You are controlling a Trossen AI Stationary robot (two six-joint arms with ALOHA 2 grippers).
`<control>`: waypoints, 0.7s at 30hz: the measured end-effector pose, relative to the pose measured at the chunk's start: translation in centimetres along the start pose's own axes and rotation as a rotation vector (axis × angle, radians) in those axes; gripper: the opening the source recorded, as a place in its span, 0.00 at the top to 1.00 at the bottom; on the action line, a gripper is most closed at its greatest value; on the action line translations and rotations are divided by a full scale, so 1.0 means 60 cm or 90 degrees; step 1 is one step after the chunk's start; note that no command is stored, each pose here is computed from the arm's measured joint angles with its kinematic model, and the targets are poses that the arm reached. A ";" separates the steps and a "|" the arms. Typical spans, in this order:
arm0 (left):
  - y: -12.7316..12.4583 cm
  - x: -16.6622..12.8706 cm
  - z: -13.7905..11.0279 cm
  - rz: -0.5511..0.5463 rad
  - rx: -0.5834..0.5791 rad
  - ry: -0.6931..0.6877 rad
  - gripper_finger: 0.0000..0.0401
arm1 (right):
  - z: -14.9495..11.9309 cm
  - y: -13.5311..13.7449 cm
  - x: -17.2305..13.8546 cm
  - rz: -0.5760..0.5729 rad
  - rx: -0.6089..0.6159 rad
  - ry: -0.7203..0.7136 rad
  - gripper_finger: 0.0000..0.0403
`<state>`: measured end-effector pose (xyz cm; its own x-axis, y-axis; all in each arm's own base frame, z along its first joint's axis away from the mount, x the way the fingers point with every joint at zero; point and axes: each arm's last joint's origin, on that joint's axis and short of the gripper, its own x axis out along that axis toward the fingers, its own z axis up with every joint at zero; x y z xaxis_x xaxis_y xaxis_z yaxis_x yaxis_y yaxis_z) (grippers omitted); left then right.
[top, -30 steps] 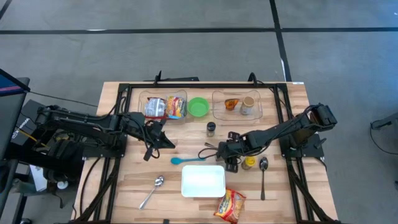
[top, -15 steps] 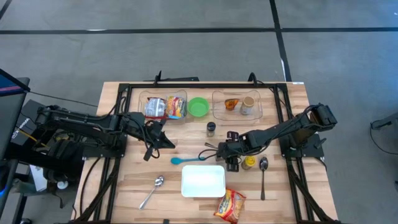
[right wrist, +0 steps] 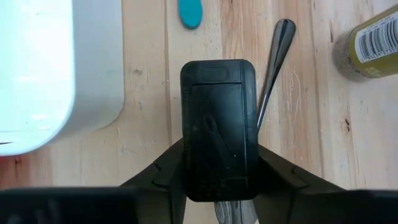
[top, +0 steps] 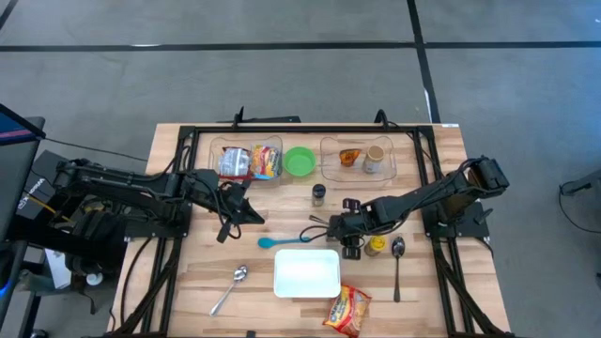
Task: Pick & Place Food Item
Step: Put the black seasoning into the right transparent bin
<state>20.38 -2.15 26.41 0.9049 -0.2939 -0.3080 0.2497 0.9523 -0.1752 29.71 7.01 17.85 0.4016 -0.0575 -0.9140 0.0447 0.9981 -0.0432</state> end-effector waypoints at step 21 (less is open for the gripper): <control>0.000 0.000 0.000 0.000 0.000 0.000 1.00 | 0.003 0.001 0.000 0.003 0.031 -0.013 0.62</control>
<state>20.38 -2.14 26.41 0.9050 -0.2936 -0.3080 0.2493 0.9524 -0.1752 29.90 7.04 17.93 0.4205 -0.0545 -0.9057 0.0874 0.9960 -0.0193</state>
